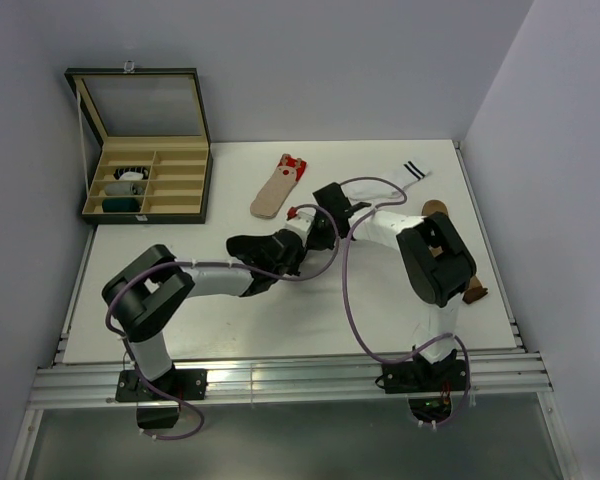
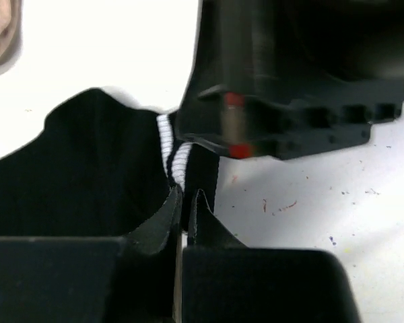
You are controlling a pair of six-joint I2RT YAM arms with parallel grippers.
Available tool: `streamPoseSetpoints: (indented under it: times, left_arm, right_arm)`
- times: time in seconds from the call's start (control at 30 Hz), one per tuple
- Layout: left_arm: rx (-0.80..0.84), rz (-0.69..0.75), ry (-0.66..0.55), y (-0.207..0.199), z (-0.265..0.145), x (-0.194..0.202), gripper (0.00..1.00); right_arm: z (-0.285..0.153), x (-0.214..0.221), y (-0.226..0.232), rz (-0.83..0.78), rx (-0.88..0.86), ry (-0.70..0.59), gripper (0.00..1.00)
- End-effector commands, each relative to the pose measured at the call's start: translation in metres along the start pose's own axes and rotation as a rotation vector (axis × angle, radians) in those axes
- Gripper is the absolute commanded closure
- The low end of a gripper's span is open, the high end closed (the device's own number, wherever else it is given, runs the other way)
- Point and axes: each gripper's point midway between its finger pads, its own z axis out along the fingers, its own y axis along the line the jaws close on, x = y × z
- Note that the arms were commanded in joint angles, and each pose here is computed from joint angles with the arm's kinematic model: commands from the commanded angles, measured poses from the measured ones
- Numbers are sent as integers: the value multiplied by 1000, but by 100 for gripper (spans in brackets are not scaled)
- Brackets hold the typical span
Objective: Roll the socks
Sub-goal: Roll the sock at the center of the board.
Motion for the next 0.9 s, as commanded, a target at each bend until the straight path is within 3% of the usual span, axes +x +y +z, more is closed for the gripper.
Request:
streamPoseSetpoints:
  times: [0.0,0.37,0.47,0.87]
  left_arm:
    - [19,-112,11,12,2,-13,99]
    - [202,-565,183,28,4,7,99]
    - [252,-657,239,31,9,16,99]
    - [369,-1037,327,38,2,32,99]
  right_arm:
    - [-23,-12,19,16,-113,-67,82]
    - [-56,-32,37,41,-275,-240,41]
    - [-53,-30,37,43,-287,-236,37]
    - [-23,-17,33,43,-273,-169,37]
